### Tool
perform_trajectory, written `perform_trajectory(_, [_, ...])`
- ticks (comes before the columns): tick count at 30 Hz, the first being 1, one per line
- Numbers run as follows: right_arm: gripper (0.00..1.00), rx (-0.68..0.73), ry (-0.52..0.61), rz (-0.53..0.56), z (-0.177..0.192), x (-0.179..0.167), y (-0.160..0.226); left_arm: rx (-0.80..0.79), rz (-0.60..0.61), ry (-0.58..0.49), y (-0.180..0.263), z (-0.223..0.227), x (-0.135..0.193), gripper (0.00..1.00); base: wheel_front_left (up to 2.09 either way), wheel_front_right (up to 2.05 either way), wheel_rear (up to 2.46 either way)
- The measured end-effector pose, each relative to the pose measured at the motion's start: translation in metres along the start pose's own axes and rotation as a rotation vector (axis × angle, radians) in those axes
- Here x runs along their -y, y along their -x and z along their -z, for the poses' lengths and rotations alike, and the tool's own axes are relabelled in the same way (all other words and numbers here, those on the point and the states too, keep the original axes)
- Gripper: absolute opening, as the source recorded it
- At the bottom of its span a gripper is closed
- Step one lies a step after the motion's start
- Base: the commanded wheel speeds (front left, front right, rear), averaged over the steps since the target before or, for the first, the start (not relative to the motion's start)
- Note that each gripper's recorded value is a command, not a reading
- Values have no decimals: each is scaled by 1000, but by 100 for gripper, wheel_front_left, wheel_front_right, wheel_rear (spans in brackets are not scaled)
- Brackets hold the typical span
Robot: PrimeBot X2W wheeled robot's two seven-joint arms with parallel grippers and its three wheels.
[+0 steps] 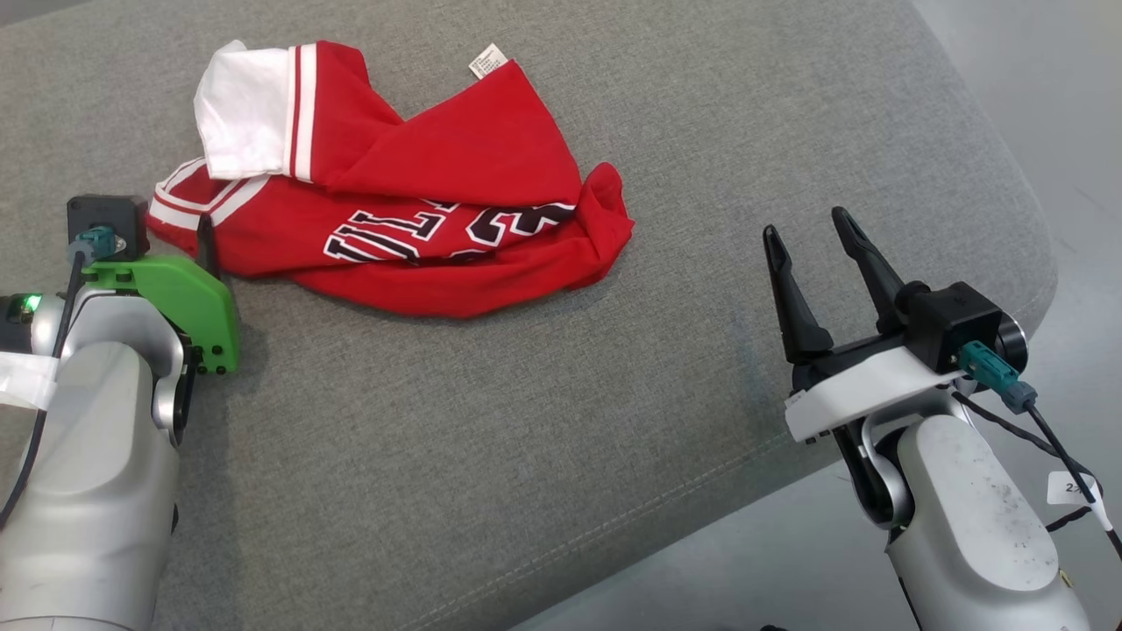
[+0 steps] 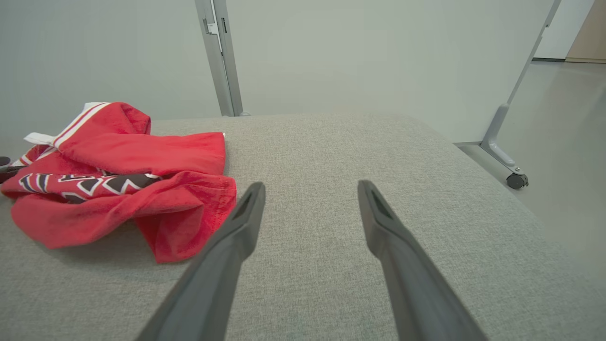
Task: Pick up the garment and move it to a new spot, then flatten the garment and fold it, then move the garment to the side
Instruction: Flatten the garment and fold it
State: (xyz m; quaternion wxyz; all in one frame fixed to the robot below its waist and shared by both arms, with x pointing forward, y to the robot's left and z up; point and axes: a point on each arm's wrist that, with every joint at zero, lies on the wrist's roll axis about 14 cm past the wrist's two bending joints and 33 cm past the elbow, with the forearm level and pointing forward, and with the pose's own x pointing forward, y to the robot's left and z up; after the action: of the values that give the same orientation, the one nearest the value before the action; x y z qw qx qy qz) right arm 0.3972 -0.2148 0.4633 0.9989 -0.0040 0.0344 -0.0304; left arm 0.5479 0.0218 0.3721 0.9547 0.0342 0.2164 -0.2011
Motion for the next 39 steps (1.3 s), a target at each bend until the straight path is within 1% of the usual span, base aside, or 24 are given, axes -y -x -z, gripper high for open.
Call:
perform_trajectory(4, [100,-2,-1,3,1,1,-1,-1,26,-1,-1,1,5,100,0,0,0])
perform_trajectory(5, [100,-2,-2,7,1,2,-1,1,38,-1,-2,0,9,87,0,0,0])
perform_trajectory(6, [100,-2,-2,7,1,2,-1,1,38,-1,-2,0,9,47,0,0,0])
perform_trajectory(7, [100,-1,-2,8,1,2,-2,2,47,-1,-2,-1,12,32,0,0,0])
perform_trajectory(8, [100,0,-3,7,1,2,-2,6,56,-2,-2,-3,15,11,0,0,0])
perform_trajectory(9, [100,0,-4,4,1,1,-3,12,69,-4,-2,-5,19,0,0,0,0])
perform_trajectory(13, [100,5,-9,-9,0,-4,-5,30,107,5,2,-8,31,0,0,0,0])
perform_trajectory(18, [100,12,-16,-25,-2,-10,-9,71,124,48,9,-16,40,0,0,0,0])
perform_trajectory(23, [100,24,-19,-60,-5,-21,-12,73,99,41,19,-14,28,0,0,0,0])
perform_trajectory(31, [100,43,-21,-109,-12,-37,-12,123,41,45,32,-24,6,0,0,0,0])
perform_trajectory(33, [100,41,-21,-119,-11,-40,-11,126,27,42,32,-24,1,38,0,0,0])
perform_trajectory(34, [100,39,-22,-124,-11,-41,-10,122,18,37,32,-23,-2,67,0,0,0])
perform_trajectory(35, [100,39,-21,-122,-11,-40,-9,117,15,33,32,-21,-4,91,0,0,0])
perform_trajectory(36, [100,39,-21,-119,-11,-39,-9,111,15,29,31,-19,-4,100,0,0,0])
perform_trajectory(39, [100,36,-17,-106,-10,-34,-7,94,23,20,28,-14,-2,100,0,0,0])
